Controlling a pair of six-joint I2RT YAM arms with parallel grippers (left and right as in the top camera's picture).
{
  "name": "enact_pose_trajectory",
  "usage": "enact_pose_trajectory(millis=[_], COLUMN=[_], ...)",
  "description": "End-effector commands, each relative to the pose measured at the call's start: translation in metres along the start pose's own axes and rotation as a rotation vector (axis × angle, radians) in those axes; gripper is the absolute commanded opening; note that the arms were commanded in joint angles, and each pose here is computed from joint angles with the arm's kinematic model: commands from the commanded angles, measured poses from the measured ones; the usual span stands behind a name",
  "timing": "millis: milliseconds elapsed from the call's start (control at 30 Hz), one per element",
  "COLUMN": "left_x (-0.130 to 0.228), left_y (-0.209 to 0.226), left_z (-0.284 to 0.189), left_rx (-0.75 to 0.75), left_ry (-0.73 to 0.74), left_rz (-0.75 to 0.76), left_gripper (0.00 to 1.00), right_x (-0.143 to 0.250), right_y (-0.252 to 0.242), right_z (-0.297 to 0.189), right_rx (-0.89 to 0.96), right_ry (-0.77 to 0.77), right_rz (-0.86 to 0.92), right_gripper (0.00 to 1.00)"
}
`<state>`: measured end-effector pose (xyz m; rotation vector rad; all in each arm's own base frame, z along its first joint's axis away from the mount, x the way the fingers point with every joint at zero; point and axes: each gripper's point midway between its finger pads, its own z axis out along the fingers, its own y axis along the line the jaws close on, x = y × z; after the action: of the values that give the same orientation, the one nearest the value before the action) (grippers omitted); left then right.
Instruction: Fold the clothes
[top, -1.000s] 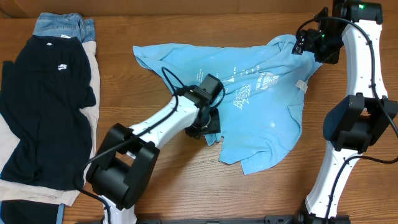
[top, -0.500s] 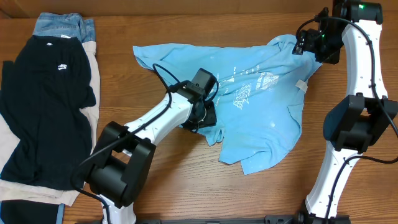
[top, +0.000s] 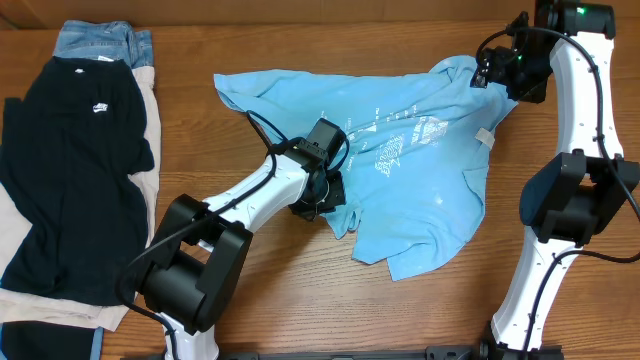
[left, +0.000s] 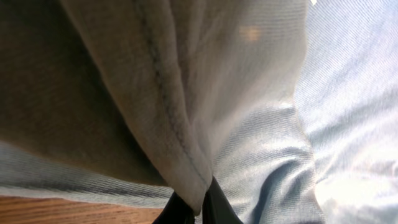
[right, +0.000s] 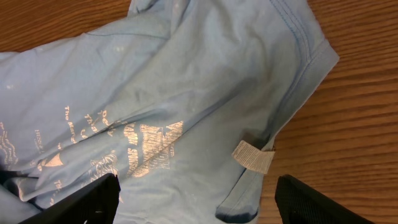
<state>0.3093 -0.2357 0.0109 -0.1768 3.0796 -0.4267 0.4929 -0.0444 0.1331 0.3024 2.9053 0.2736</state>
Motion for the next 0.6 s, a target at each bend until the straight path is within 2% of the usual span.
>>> enact_pose_trajectory(millis=[0, 100, 267, 567], left_x=[-0.011, -0.021, -0.034, -0.011], left_y=[-0.016, -0.015, 0.008, 0.095], left_z=[-0.028, -0.060, -0.121, -0.174], left_rx=[0.080, 0.101, 0.114, -0.070], left_ry=[-0.024, -0.076, -0.184, -0.182], left_rz=[0.053, 0.064, 0.040, -0.089], left_gripper=[0.04, 0.04, 0.04, 0.04], right_x=[-0.006, -0.003, 0.012, 0.027], right_y=[-0.002, -0.001, 0.008, 0.040], right_z=[-0.009, -0.009, -0.008, -0.005], right_rx=[0.002, -0.003, -0.026, -0.075], right_ry=[-0.031, -0.020, 0.040, 0.094], right_rz=[-0.004, -0.001, -0.001, -0.044], right_gripper=[0.84, 0.84, 0.84, 0.83])
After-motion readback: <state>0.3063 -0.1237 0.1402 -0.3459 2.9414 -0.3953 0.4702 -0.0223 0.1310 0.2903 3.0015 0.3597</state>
